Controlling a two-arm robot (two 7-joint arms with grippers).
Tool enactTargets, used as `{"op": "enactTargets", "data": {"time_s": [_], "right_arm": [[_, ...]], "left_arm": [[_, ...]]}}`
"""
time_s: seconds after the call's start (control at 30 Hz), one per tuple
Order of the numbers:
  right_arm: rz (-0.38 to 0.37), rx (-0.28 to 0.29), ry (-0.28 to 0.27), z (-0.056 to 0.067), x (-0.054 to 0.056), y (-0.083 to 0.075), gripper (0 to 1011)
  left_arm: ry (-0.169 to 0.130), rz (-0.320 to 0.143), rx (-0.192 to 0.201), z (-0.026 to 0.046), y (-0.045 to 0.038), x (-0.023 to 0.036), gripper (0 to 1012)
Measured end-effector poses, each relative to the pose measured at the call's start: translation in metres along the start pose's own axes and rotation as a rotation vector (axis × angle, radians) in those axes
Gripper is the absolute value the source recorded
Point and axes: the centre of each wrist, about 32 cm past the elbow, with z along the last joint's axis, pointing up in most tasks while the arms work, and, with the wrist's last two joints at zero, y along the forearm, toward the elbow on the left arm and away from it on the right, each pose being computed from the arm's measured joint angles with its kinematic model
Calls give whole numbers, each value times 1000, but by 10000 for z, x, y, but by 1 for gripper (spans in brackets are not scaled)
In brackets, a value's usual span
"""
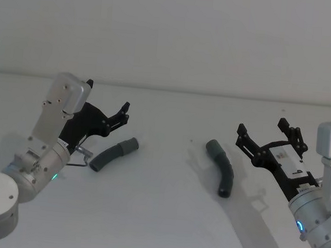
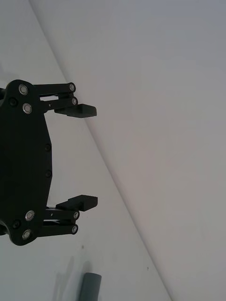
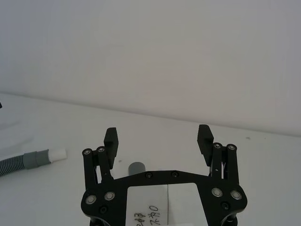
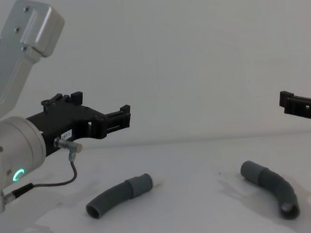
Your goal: Use both hands to pick up one end of the pipe from the table, align the ends, and insert them.
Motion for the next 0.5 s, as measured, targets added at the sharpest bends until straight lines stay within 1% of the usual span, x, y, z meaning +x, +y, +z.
{"op": "enactTargets", "data": {"time_s": [0.5], "right_arm": [[0,0,0,0,0,0,1001]], "left_arm": [[0,0,0,0,0,0,1001]]}}
